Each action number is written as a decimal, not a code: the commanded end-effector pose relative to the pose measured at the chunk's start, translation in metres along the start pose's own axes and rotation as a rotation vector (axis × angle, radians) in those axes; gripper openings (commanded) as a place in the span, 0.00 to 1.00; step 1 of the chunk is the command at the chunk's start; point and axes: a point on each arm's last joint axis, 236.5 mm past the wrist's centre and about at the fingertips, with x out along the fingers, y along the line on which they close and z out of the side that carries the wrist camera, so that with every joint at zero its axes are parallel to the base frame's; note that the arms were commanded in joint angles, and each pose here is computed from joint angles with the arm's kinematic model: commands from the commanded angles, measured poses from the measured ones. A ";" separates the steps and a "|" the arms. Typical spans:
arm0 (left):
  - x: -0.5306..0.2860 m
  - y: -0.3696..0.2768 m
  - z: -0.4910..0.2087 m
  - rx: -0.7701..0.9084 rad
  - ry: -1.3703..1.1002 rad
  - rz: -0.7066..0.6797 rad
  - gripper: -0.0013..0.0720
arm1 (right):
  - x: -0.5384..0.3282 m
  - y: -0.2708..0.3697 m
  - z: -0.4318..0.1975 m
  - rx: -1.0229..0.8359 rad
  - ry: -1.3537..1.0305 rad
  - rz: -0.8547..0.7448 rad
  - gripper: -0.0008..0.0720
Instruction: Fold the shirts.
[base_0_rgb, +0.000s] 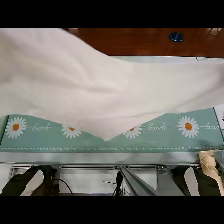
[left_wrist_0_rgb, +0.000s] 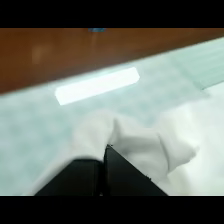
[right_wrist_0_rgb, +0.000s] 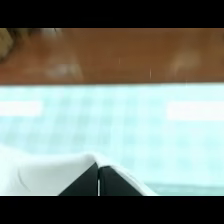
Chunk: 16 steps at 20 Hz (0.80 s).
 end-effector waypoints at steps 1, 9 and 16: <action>0.033 0.060 -0.076 -0.131 0.271 0.125 0.05 | 0.010 -0.018 -0.046 0.065 0.229 -0.026 0.04; 0.217 0.121 -0.164 -0.350 0.435 -0.051 0.05 | 0.121 -0.054 -0.109 0.252 0.609 0.131 0.04; 0.338 0.164 -0.181 -0.423 0.335 -0.047 0.05 | 0.299 -0.072 -0.093 0.236 0.465 0.122 0.05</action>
